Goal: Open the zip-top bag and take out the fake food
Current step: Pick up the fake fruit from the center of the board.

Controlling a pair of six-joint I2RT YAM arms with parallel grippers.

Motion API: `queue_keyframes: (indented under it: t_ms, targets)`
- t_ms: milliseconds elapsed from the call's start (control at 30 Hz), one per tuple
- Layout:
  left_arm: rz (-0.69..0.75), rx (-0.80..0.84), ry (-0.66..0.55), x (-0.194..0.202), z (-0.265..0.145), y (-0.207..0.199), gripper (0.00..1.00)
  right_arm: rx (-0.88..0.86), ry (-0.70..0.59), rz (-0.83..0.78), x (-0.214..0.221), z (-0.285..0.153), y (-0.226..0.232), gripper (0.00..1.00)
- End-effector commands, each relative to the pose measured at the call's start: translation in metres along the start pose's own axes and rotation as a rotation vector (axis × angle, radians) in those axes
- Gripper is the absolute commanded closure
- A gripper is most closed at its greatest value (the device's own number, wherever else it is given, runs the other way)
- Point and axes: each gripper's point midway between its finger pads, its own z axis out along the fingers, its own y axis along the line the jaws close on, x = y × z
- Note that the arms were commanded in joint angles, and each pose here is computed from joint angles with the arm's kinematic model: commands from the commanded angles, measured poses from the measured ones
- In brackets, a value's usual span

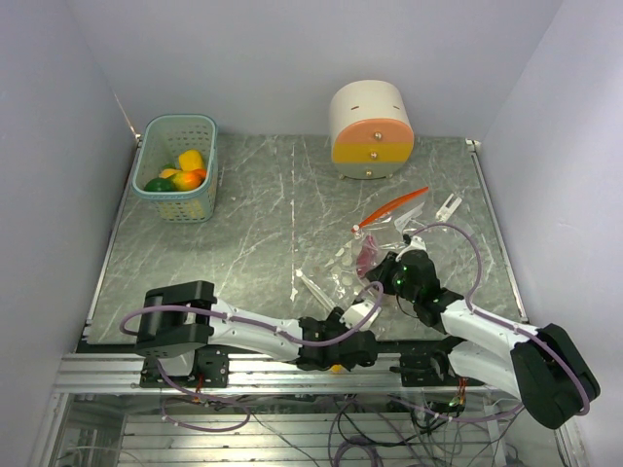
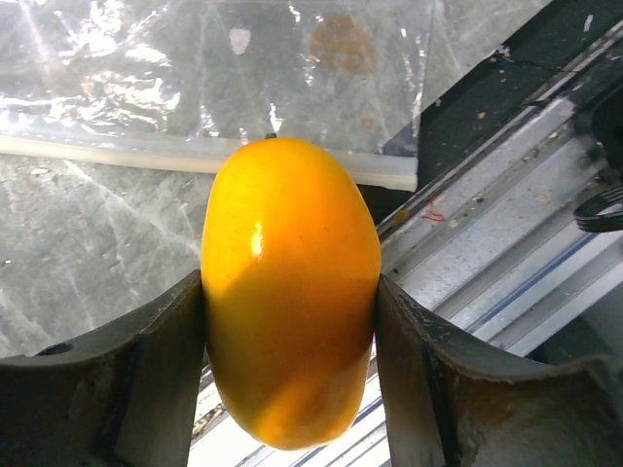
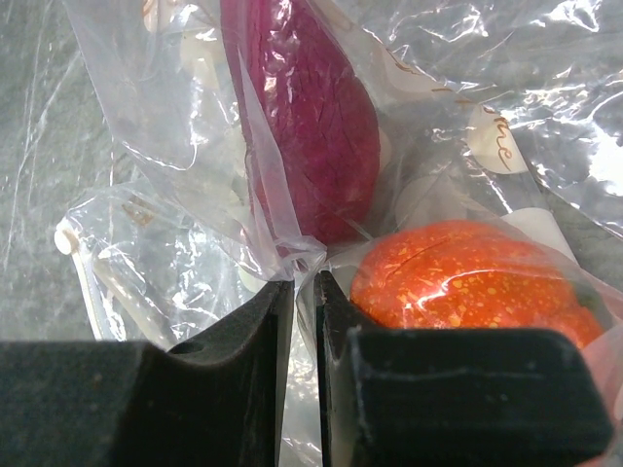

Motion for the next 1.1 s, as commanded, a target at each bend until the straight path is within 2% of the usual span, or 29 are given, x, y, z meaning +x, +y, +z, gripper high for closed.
queue_keyframes:
  t_ms: [0,167,333,667,833,933,1067]
  targets:
    - [0.009,-0.084,-0.040,-0.019,-0.008,0.020,0.50,0.022,0.004,-0.006,0.002,-0.001,-0.007,0.85]
    - [-0.064,-0.095,-0.137,-0.065,-0.022,0.059,0.49,0.021,-0.003,-0.005,0.001,-0.001,-0.006,0.85]
    - [-0.146,-0.172,-0.296,-0.129,-0.050,0.116,0.50,0.025,0.007,-0.009,0.004,0.001,-0.008,0.85]
    - [-0.349,-0.454,-0.561,-0.250,-0.102,0.282,0.47,0.013,0.022,-0.017,0.005,0.005,-0.005,0.85]
    - [-0.423,-0.497,-0.634,-0.289,-0.119,0.350,0.51,0.015,0.021,-0.028,0.005,0.004,-0.006,0.85]
    - [-0.476,-0.596,-0.668,-0.299,-0.133,0.398,0.51,0.028,0.022,-0.028,0.004,0.005,-0.010,0.85]
    - [-0.595,-0.625,-0.747,-0.303,-0.147,0.454,0.49,0.036,0.016,-0.023,0.001,0.006,-0.013,0.85]
